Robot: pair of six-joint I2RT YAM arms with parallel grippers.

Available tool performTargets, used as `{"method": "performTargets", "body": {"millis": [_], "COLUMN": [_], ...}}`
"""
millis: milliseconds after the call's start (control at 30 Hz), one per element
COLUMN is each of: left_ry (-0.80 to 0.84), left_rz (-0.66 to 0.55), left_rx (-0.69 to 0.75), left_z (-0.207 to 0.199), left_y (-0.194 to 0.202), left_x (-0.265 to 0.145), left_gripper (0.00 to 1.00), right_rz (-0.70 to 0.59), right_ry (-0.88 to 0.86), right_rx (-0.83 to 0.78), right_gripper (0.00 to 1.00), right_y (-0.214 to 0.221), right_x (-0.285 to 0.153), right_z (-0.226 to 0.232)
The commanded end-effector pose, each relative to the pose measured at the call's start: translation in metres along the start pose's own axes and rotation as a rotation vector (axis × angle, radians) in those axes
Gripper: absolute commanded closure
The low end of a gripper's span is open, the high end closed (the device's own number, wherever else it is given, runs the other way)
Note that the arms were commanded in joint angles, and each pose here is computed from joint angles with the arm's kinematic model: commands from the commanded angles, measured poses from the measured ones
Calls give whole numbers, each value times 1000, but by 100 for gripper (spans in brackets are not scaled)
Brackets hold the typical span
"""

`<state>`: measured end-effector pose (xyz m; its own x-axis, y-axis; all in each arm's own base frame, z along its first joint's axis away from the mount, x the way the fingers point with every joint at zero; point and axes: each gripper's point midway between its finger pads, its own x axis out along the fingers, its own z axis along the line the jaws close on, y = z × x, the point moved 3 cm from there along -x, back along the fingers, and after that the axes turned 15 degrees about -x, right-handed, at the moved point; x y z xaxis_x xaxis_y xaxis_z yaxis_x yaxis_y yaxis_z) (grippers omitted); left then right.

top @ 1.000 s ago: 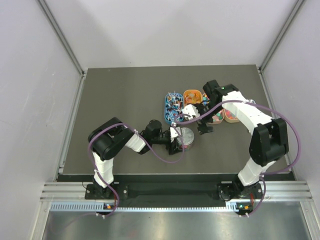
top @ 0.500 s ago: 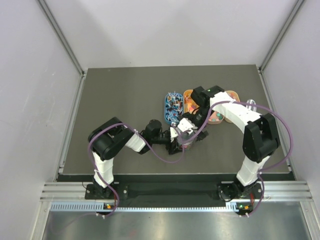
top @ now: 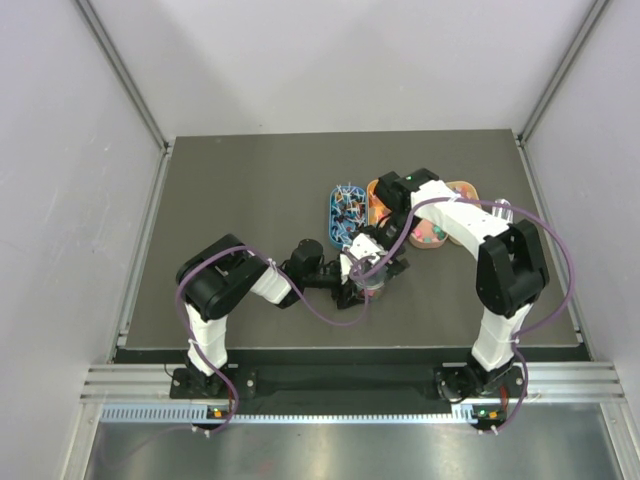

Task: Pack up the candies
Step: Screw the bottle lid onto the packing bottle.

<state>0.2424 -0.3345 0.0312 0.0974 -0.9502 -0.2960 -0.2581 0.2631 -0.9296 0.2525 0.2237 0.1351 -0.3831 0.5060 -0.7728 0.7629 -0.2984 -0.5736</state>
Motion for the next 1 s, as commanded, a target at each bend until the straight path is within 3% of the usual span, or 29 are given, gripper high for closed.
{"method": "performTargets", "body": {"millis": [0,167,267,400,467,500,600,967], "left_ry": [-55,-57,-60,-60,-54,-54,-53,-42], "left_rz": [121,121,123,126,126,127,133,141], "left_rx": [-97,-96,-99,-100,-100,-100,-99,-96], "left_z": [8,8,9,9,8,8,8,5], "left_y": [39,39,40,40,40,41,42,44], "left_x": [-9,-9,-9,-9,-9,-9,-9,-9], "left_gripper": [97,97,97,97,97,97,97,97], "right_rz": [-58,-53,-48,-38,-28,-35,-21,23], "right_ry": [-9,-23,-28,-34,-12,-13,49,112], "right_rx": [5,28,61,105,107,123,125,121], "right_gripper": [18,31,46,46,43,28,8,6], "right_y": [-18,-17,-15,-16,-19,-19,-22,-2], "right_x": [-1,1,3,8,8,12,8,-9], "right_z": [-4,-2,0,12,13,17,12,-20]}}
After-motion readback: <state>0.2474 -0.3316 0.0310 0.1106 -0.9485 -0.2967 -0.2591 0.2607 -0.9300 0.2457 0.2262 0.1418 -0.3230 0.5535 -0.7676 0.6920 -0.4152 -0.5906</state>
